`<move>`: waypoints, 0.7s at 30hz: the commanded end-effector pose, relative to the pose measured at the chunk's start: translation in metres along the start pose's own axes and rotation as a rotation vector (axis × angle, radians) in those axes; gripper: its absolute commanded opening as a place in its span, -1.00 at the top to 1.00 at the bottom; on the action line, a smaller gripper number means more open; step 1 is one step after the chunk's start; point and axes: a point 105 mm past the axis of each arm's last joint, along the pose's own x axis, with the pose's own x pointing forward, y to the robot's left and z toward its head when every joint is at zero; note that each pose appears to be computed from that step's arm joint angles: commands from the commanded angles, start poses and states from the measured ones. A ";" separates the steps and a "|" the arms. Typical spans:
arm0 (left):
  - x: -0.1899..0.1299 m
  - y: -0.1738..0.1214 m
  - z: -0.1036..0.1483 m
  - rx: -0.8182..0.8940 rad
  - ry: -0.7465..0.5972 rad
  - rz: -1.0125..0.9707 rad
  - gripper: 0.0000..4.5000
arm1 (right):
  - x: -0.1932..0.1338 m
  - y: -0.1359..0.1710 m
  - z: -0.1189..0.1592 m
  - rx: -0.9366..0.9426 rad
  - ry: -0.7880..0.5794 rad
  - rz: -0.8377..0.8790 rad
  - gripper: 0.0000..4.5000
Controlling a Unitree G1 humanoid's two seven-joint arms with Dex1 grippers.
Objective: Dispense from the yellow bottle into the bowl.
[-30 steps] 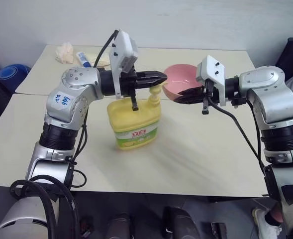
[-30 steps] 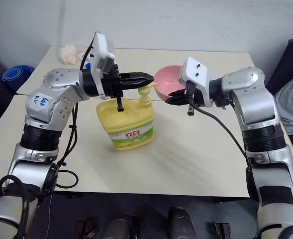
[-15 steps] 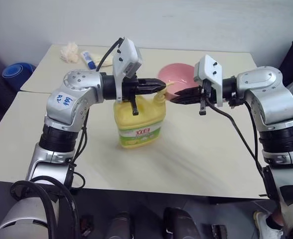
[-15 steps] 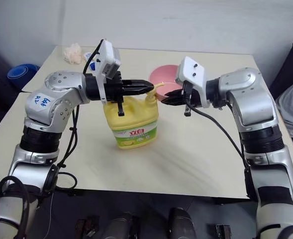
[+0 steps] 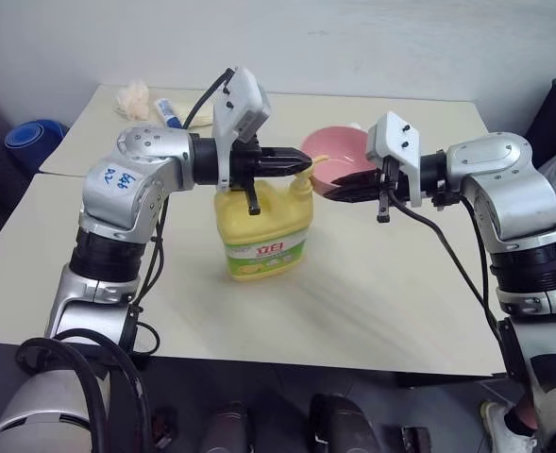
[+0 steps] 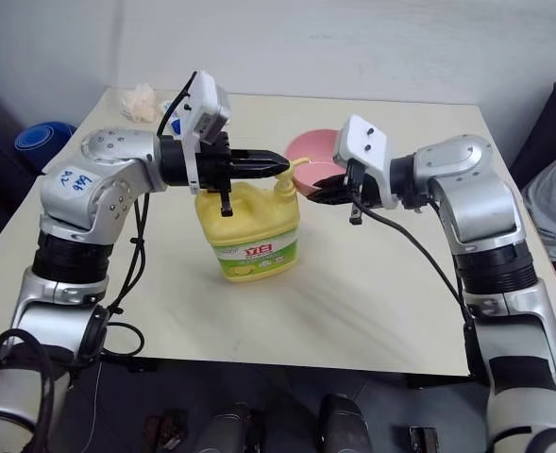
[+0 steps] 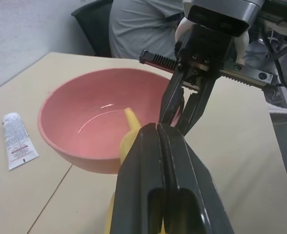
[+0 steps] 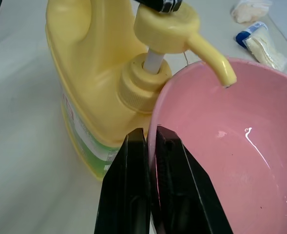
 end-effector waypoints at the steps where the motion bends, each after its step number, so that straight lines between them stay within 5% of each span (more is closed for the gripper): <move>1: 0.008 0.005 -0.042 -0.083 0.211 0.031 0.99 | 0.004 0.005 0.010 -0.042 -0.037 0.026 1.00; 8: 0.007 0.001 -0.076 -0.153 0.400 0.052 0.99 | 0.005 0.005 0.012 -0.047 -0.047 0.019 1.00; 21: 0.014 -0.010 -0.094 -0.245 0.354 0.007 0.99 | 0.005 0.007 0.010 -0.049 -0.038 0.015 1.00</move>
